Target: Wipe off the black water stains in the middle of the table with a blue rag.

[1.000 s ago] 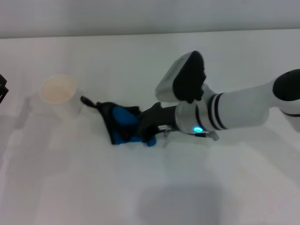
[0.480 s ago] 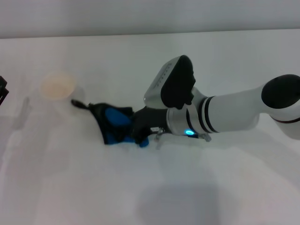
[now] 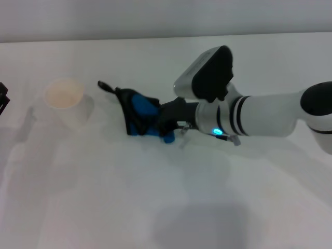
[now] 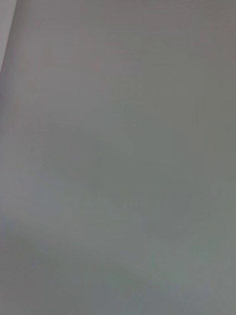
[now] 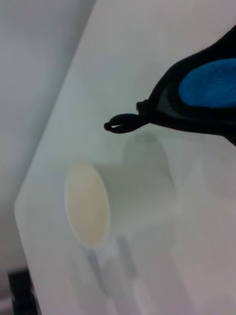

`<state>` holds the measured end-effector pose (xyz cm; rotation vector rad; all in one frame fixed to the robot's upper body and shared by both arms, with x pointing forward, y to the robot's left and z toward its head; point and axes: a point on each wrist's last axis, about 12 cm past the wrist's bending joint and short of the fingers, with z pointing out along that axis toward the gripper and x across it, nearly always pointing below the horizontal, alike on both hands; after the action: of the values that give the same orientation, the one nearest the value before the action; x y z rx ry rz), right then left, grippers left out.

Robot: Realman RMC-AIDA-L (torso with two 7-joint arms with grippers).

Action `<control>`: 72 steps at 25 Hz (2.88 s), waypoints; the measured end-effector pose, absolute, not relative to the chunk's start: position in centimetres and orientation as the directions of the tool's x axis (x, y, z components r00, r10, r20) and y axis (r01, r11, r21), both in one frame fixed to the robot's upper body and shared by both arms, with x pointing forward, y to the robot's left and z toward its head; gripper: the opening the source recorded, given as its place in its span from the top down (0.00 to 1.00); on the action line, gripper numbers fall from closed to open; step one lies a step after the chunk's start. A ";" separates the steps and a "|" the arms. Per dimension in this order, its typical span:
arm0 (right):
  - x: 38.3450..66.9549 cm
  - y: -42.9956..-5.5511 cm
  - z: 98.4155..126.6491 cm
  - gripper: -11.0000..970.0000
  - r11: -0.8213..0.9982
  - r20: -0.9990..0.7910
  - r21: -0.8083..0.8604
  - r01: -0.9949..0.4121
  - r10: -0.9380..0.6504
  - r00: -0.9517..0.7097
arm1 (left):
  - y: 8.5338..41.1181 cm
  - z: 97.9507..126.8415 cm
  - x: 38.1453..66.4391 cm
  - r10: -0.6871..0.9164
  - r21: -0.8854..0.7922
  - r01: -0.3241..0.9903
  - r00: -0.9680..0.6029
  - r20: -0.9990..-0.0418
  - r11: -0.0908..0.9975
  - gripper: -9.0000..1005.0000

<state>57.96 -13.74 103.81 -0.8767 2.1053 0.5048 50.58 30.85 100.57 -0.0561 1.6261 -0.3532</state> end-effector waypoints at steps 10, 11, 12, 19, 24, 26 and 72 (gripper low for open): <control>60.1 -19.3 104.5 0.89 0.786 -0.793 0.122 -0.606 -0.290 -0.536 | 30.9 100.5 50.3 -0.249 -0.261 0.175 -0.091 -0.964 0.949 0.13; 60.2 -20.0 104.6 0.89 0.790 -0.792 0.132 -0.599 -0.279 -0.544 | 30.9 100.5 50.3 -0.249 -0.262 0.174 -0.091 -0.964 0.949 0.13; 60.2 -20.6 104.6 0.89 0.790 -0.790 0.141 -0.597 -0.273 -0.548 | 30.9 100.5 50.3 -0.250 -0.262 0.174 -0.092 -0.964 0.949 0.13; 60.0 -23.5 105.6 0.89 0.772 -0.782 0.166 -0.614 -0.275 -0.559 | 30.8 100.4 50.2 -0.252 -0.265 0.174 -0.092 -0.963 0.949 0.13; 60.4 -24.9 107.0 0.89 0.760 -0.766 0.185 -0.623 -0.286 -0.576 | 30.8 100.4 50.2 -0.253 -0.266 0.173 -0.093 -0.963 0.948 0.13; 60.5 -25.1 107.5 0.88 0.757 -0.747 0.177 -0.629 -0.312 -0.587 | 30.7 100.4 50.2 -0.254 -0.267 0.174 -0.094 -0.963 0.948 0.13; 56.2 -36.1 105.6 0.12 0.788 -0.802 0.596 -0.155 0.574 -0.167 | 30.6 100.8 51.0 -0.292 -0.305 0.182 -0.096 -0.952 0.935 0.13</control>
<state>56.17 -36.15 105.60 0.3398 1.6192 0.6643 51.04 30.56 100.81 -0.0857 1.6198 -0.3979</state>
